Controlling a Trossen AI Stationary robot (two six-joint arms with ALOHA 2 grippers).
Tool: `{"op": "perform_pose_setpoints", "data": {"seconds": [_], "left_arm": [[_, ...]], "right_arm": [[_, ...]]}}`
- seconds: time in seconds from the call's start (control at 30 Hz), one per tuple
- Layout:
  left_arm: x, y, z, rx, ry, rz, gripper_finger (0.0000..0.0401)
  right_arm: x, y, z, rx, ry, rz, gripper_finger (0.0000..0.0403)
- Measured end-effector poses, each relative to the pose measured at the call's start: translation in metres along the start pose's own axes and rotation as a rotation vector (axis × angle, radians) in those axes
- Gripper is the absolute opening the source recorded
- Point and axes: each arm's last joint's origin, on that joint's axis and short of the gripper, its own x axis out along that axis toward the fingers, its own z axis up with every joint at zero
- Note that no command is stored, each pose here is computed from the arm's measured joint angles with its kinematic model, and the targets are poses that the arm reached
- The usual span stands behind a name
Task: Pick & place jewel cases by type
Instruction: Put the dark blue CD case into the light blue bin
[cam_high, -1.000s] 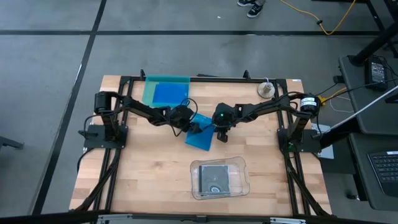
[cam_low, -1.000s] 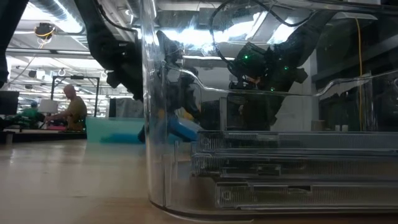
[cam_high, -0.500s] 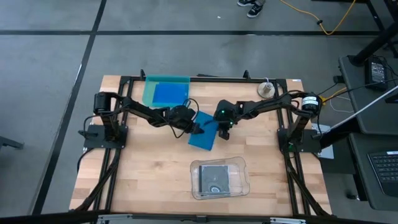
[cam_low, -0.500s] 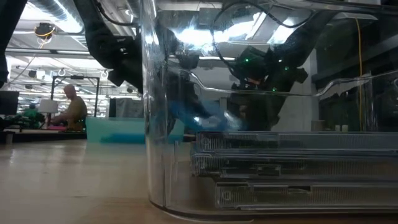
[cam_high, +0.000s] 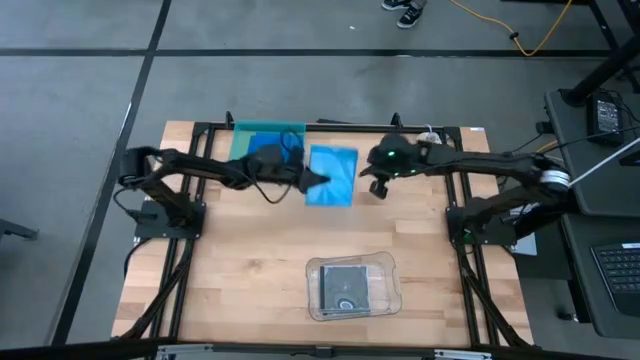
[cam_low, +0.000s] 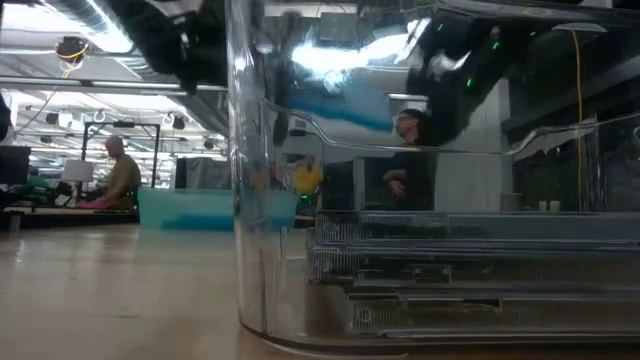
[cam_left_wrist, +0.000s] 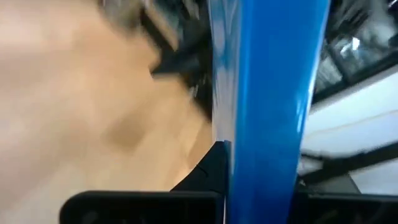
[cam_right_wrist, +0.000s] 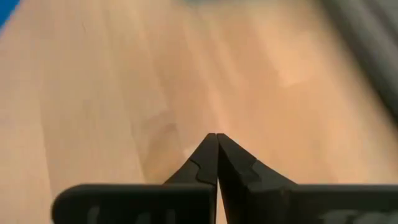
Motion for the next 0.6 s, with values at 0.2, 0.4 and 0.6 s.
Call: {"op": "perform_pose_setpoints", "data": {"seconds": [0.2,0.4,0.6], "left_arm": [[-0.036,-0.024,0.037,0.145,-0.162,-0.046,0.0005],[-0.061,-0.047,0.059,0.246,-0.216,-0.041,0.0004],[-0.068,-0.079,0.086,0.374,-0.202,-0.056,0.0004]], "right_arm": [[-0.064,-0.004,0.007,-0.016,-0.221,-0.053,0.0007],[-0.129,0.001,0.002,-0.035,-0.463,-0.057,0.0007],[-0.179,0.009,-0.007,-0.002,-0.713,-0.013,0.0007]]}}
